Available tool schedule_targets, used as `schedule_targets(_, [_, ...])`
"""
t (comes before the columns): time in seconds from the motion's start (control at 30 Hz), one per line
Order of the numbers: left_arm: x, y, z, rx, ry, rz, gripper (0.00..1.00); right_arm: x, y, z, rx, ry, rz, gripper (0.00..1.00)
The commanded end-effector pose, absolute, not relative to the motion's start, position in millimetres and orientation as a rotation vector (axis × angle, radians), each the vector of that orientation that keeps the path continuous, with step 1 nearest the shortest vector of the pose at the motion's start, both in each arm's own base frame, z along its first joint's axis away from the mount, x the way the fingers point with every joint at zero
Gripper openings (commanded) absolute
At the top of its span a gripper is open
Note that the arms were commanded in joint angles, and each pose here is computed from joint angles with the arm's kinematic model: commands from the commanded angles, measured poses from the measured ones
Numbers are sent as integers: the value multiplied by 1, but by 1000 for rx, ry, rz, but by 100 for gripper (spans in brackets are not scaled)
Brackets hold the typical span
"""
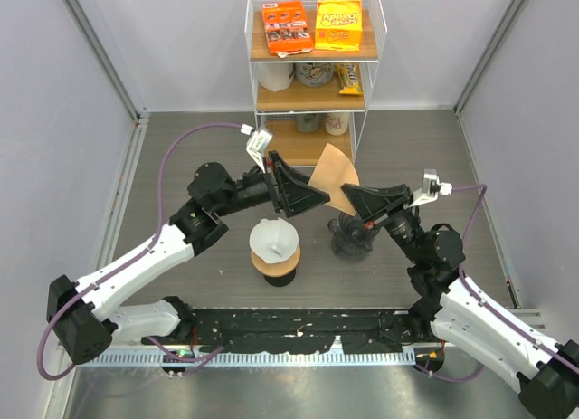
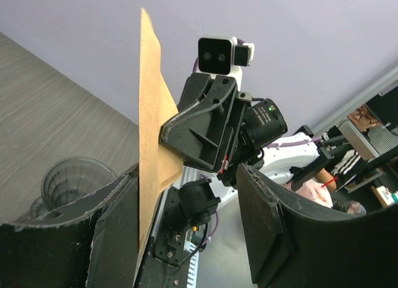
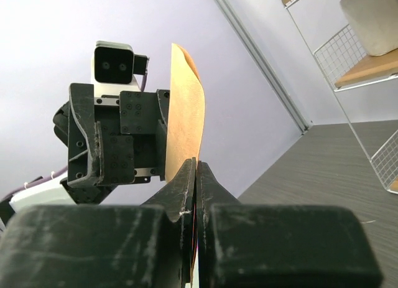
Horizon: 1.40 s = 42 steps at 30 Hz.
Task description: Place the coffee filter in the dripper
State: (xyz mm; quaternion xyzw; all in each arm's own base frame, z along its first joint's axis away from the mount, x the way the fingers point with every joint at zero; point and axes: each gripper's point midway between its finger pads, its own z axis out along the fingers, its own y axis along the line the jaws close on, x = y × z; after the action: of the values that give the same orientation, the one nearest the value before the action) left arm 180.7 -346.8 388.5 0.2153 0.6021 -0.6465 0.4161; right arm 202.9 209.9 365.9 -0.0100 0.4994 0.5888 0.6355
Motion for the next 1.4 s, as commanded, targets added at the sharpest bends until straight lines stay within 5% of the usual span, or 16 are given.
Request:
schedule_targets(0.0, [190,-345,400,488,1465,-1590,63,194,200,393,35,1005,1432,5])
schedule_targets(0.57, [202,-355,397,452,1477,-1606,42,201,207,389,54,1047,1454,5])
schedule_targets(0.67, [202,-356,396,453,1484,-1609,34,201,207,387,54,1059,1449,5])
schedule_targets(0.87, [200,-358,397,470,1486,-1618,0,198,213,389,20,1067,1466,5])
schedule_targets(1.0, [199,-356,395,489,1484,-1610,0,197,216,386,-3,1086,1470,6])
schedule_targets(1.07, [197,-352,394,530,1471,-1604,0,194,219,381,-40,1116,1450,21])
schedule_targets(1.17, [191,-339,385,615,1473,-1596,0,192,216,374,-89,1172,1367,68])
schedule_targets(1.23, [189,-330,377,690,1474,-1589,0,188,209,367,-148,1224,1254,91])
schedule_targets(1.37, [175,-322,368,879,1437,-1611,0,201,178,338,-71,1365,1014,98])
